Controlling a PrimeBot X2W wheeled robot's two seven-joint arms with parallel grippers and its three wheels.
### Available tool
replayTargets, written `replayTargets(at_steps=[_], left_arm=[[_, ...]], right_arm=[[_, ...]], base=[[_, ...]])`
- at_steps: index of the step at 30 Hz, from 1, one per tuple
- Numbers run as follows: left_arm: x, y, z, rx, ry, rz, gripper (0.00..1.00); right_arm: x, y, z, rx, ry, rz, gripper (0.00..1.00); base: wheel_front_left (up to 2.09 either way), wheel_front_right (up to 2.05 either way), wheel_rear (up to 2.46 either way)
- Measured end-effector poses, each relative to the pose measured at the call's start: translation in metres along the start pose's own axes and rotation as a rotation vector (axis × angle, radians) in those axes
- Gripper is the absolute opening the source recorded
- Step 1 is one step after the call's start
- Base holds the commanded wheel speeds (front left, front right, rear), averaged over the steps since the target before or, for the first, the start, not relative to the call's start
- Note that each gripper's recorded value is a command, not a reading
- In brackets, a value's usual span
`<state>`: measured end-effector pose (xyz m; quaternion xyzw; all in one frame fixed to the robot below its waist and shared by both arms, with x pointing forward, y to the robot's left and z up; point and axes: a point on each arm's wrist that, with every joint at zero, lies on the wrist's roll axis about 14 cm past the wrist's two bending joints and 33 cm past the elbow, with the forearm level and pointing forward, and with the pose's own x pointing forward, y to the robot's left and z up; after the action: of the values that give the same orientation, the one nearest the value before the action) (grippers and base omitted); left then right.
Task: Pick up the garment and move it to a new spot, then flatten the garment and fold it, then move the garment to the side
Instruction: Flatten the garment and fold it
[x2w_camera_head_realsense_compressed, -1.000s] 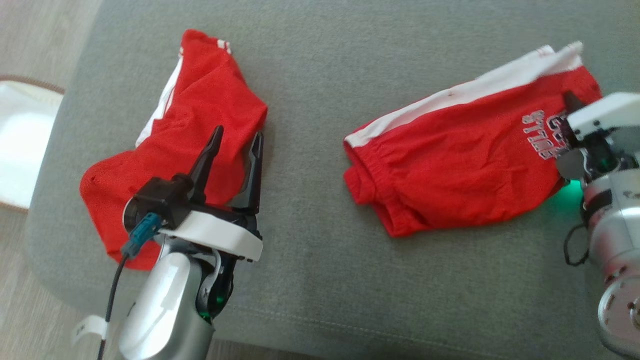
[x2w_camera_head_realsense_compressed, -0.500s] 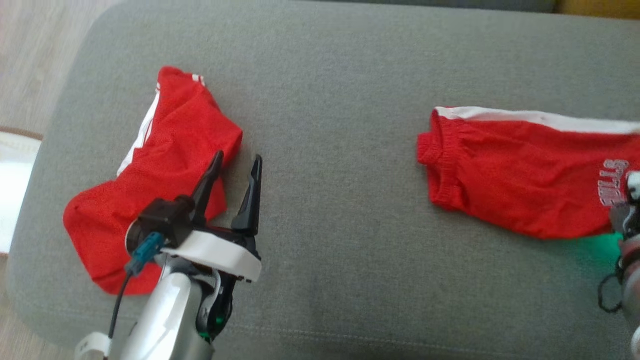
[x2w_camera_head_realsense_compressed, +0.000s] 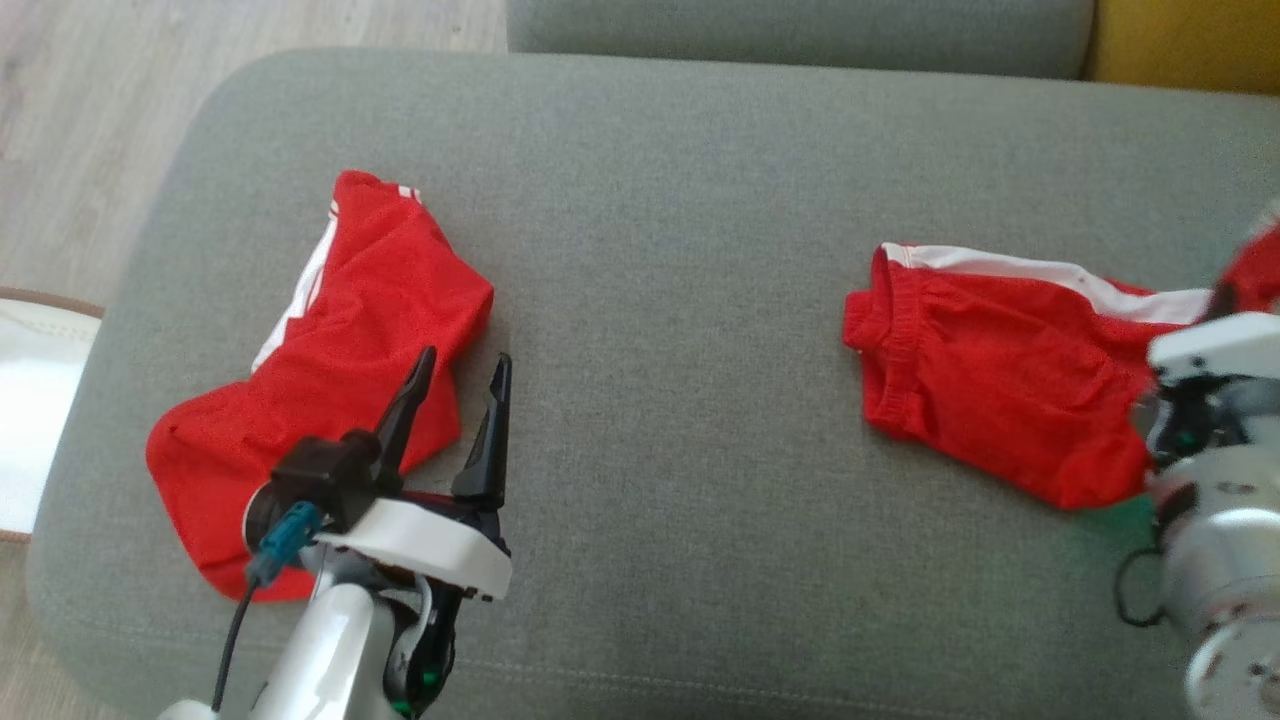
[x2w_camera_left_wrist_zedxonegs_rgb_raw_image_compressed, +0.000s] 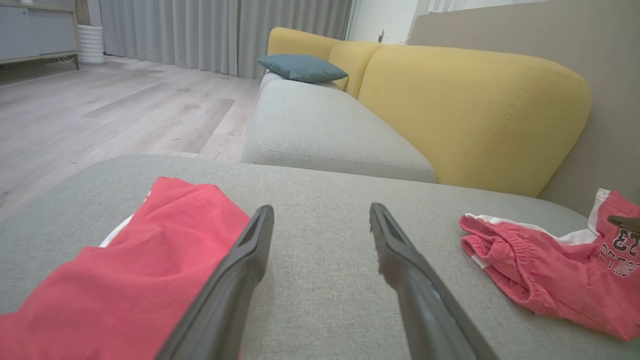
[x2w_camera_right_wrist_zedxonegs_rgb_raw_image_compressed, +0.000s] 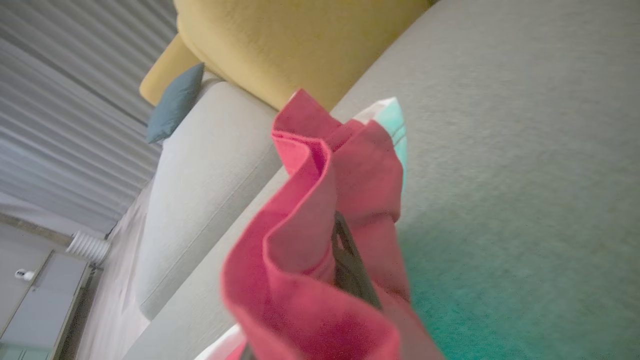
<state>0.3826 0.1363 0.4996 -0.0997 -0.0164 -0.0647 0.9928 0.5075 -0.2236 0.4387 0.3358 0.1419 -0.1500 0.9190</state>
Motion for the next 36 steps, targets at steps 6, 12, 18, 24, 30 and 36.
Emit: replayTargets(at_steps=[6,12,18,24,30,36], left_arm=[[-0.005,0.0,0.011,0.003,-0.032,0.002,1.0],[-0.017,-0.001,0.006,-0.004,-0.019,0.009,1.0],[-0.022,0.001,0.009,-0.003,-0.028,0.02,1.0],[-0.023,0.005,0.008,-0.011,-0.026,0.033,1.0],[-0.025,0.009,0.005,-0.013,-0.015,0.049,1.0],[-0.026,0.014,0.0,-0.023,-0.002,0.066,1.0]], right_arm=[[-0.011,0.051,-0.009,-0.056,0.022,0.133,0.0],[-0.025,0.071,-0.017,-0.115,0.047,0.221,0.0],[-0.048,0.082,-0.06,-0.161,0.17,0.329,0.0],[-0.066,0.091,-0.091,-0.182,0.233,0.409,0.0],[-0.073,0.101,-0.112,-0.205,0.285,0.453,0.0],[-0.079,0.101,-0.14,-0.272,0.352,0.475,1.0]], base=[[0.0,0.0,0.0],[0.0,0.0,0.0],[0.0,0.0,0.0],[0.0,0.0,0.0],[0.0,0.0,0.0],[0.0,0.0,0.0]])
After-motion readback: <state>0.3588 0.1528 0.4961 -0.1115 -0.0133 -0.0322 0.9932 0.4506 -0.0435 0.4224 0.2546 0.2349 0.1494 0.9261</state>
